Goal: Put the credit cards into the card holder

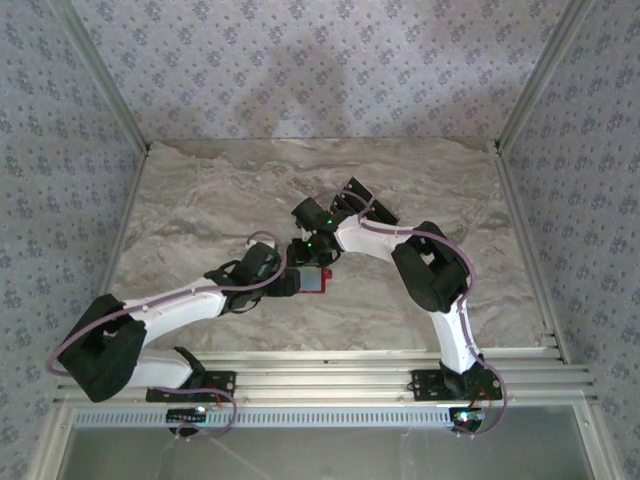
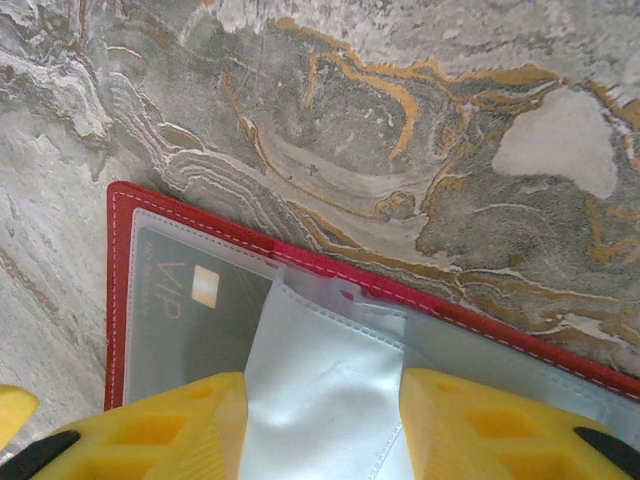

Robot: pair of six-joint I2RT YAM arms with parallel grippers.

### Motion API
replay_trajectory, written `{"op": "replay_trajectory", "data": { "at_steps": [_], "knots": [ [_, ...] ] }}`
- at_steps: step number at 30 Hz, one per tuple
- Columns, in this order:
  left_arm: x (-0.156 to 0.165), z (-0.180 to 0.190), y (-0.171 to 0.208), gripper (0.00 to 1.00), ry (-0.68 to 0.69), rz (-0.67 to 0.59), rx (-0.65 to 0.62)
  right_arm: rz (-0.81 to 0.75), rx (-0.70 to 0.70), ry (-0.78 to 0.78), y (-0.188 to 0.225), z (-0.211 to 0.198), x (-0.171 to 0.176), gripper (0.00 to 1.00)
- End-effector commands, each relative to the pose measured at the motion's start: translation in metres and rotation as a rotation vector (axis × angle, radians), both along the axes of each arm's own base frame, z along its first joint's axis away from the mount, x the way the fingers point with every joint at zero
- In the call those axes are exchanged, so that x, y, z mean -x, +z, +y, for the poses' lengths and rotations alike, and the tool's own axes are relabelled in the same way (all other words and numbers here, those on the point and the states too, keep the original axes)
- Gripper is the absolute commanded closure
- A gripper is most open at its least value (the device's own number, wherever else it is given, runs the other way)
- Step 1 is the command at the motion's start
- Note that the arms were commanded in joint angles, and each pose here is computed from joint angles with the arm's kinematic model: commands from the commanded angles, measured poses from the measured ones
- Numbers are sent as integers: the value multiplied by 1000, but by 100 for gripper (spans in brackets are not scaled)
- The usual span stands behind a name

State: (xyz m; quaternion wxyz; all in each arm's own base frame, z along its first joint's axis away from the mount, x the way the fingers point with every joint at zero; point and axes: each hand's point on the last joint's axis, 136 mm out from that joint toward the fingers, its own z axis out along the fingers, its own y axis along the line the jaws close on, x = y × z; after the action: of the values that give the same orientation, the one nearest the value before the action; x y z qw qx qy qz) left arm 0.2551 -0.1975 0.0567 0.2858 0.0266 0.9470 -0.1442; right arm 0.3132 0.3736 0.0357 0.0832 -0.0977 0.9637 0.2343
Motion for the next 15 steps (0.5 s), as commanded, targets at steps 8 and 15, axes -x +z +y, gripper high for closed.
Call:
{"op": "replay_trajectory", "data": {
  "at_steps": [8,15],
  "knots": [
    [-13,-5,-6,2,-26,-17,-105,63,31,-9,-21,-8,8,53],
    [-11,9,-21,3,9,7,-182,58,14,-14,-14,-8,5,53]
  ]
}}
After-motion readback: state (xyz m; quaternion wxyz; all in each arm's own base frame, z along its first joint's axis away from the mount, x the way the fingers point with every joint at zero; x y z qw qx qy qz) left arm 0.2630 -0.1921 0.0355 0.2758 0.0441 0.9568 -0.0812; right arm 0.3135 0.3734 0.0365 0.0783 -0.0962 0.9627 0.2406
